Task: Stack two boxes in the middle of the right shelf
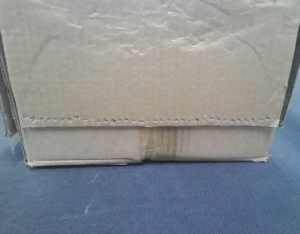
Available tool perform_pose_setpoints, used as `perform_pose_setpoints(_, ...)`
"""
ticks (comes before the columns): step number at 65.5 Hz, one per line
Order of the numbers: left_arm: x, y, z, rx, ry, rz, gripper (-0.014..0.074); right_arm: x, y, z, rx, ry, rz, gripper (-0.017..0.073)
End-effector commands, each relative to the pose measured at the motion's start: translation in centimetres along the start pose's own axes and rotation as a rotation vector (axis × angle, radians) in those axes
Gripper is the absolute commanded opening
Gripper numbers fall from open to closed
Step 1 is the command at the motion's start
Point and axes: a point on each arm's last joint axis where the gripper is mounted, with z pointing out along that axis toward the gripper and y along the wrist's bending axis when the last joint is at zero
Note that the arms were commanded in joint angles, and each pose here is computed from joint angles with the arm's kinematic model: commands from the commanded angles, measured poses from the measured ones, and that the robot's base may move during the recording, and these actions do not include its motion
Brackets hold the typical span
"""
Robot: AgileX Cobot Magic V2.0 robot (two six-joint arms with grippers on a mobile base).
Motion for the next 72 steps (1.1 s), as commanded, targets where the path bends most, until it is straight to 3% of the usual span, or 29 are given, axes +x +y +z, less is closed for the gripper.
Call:
perform_pose_setpoints(1,0.2,0.3,-0.7,-0.015,0.002,-0.004,-0.0111,0.0,-0.5,-0.5,0.035,-0.017,-0.025,-0.0151)
perform_pose_setpoints(14,0.2,0.8,-3.2,-0.075,-0.076,-0.069,-0.0111,0.0,0.1,-3.4,0.044,-0.140,-0.019,-0.0151)
perform_pose_setpoints(33,-0.9,0.3,-11.7,-0.038,-0.310,-0.070,-0.0111,0.1,1.5,-10.6,0.056,-0.409,-0.055,-0.0151)
perform_pose_setpoints(54,-0.7,-2.2,-21.5,0.004,-0.637,0.013,-0.0111,-0.1,3.2,-19.2,0.060,-0.683,-0.104,-0.0151)
perform_pose_setpoints(72,-0.2,-3.4,-23.7,0.010,-0.719,0.061,-0.0111,-0.1,3.6,-21.3,0.061,-0.754,-0.116,-0.0151)
